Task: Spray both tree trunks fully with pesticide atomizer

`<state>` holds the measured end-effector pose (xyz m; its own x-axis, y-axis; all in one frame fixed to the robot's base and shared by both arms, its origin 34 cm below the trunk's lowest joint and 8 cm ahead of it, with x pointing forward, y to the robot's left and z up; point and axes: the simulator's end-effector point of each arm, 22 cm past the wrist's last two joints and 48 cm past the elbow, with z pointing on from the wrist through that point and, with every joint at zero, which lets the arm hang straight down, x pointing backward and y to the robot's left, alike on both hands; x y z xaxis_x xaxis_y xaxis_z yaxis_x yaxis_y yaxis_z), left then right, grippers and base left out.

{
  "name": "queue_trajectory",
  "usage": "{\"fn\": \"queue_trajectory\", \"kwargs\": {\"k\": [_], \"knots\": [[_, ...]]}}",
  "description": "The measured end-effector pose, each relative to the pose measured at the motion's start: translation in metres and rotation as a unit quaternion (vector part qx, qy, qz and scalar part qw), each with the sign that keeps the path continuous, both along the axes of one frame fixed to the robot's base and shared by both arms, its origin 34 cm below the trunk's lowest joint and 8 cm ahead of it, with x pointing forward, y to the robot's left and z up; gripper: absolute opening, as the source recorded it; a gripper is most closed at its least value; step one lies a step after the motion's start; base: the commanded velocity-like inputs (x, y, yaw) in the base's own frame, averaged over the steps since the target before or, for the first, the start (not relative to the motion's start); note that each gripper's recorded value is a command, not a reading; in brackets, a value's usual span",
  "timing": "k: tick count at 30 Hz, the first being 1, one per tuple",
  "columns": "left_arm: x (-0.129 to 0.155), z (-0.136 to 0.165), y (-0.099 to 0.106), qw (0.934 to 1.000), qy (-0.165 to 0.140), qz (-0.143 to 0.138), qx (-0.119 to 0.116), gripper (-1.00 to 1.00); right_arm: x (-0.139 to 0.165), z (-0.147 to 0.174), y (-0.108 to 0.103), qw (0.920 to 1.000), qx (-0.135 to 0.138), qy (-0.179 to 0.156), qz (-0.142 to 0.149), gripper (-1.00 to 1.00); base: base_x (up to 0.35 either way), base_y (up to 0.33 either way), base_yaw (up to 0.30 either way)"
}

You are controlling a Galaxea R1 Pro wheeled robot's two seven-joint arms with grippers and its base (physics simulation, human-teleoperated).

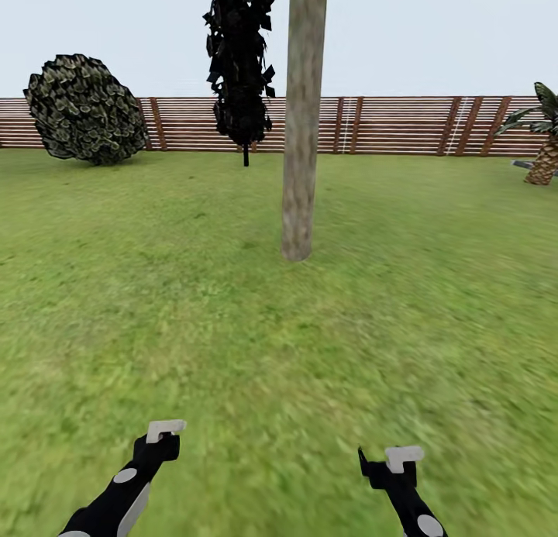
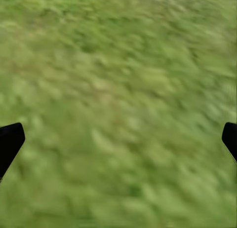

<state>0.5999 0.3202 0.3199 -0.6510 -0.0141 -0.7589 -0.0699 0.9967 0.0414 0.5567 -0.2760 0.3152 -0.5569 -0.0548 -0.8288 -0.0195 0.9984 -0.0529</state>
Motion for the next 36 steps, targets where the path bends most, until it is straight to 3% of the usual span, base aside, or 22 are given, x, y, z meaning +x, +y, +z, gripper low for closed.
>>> {"fn": "queue_trajectory", "kwargs": {"k": [22, 36], "knots": [[0.0000, 0.0000, 0.0000, 1.0000, 0.000, 0.000, 0.000, -1.00, -0.0002, -0.0003, 0.0006, 1.0000, 0.000, 0.001, 0.000, 1.00, 0.338, 0.000, -0.006], [0.0006, 0.0006, 0.0001, 1.0000, -0.001, 0.000, 0.000, -1.00, -0.0002, -0.0003, 0.0008, 1.0000, 0.000, 0.001, 0.000, 1.00, 0.337, 0.000, -0.233]]}}
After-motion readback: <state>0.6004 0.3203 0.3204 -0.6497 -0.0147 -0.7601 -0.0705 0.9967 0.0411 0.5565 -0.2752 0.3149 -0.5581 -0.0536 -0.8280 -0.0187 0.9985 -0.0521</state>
